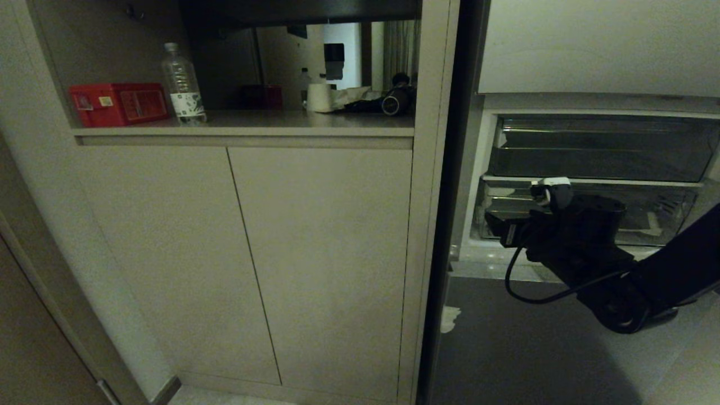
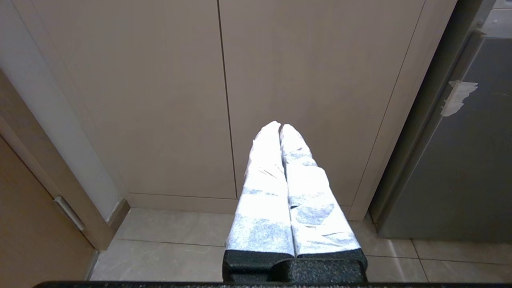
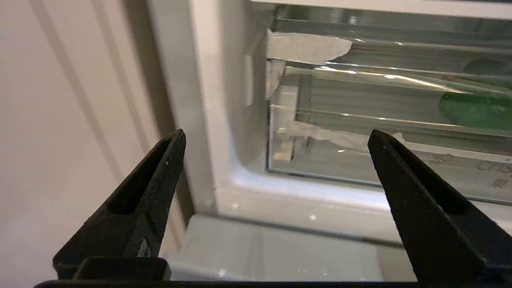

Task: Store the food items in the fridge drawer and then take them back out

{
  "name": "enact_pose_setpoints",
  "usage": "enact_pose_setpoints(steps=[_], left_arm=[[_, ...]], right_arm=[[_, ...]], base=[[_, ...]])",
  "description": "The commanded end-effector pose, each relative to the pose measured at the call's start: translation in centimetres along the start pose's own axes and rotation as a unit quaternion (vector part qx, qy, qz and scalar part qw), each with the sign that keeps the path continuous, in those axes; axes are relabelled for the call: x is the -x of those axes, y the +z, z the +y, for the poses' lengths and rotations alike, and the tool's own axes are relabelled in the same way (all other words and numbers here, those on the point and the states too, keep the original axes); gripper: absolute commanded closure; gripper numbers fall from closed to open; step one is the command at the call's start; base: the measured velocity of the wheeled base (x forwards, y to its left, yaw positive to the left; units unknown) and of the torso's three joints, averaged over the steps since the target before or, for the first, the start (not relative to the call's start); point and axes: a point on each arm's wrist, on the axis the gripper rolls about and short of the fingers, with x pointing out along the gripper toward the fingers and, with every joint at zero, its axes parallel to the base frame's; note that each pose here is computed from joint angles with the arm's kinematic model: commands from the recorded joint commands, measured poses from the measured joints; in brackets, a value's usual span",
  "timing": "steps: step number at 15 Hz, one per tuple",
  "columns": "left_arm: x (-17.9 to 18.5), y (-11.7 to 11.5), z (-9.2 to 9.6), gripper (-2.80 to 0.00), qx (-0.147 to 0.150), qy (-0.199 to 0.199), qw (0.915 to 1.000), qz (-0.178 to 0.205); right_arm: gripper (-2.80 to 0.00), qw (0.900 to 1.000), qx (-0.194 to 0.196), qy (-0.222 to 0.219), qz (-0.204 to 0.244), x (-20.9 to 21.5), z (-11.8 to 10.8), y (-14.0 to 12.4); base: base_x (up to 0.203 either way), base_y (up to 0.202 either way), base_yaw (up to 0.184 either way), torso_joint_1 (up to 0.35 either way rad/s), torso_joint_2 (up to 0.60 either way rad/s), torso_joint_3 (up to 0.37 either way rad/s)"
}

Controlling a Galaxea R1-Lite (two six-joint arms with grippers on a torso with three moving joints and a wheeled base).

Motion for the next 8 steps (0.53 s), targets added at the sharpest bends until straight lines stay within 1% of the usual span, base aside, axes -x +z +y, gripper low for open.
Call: enact_pose_setpoints(steps=[1,3,8], left_arm=[[0.0,0.0,0.0,0.0,0.0,0.0,1.0,0.001],[0.0,0.0,0.0,0.0,0.0,0.0,1.0,0.001],[0.0,0.0,0.0,0.0,0.0,0.0,1.0,0.001]], right_arm=[[-2.8,1.0,0.001,-0.014,0.001,-2.0,0.4,-1.3],[-2.8,1.0,0.0,-0.029,-0.006,-3.2,0.5,-1.4],[-2.8,0.999,-0.001,-0.033,-0.005,-4.6,0.6,-0.5]], base=[[0.0,0.0,0.0,0.0,0.0,0.0],[0.0,0.0,0.0,0.0,0.0,0.0],[0.0,0.0,0.0,0.0,0.0,0.0]])
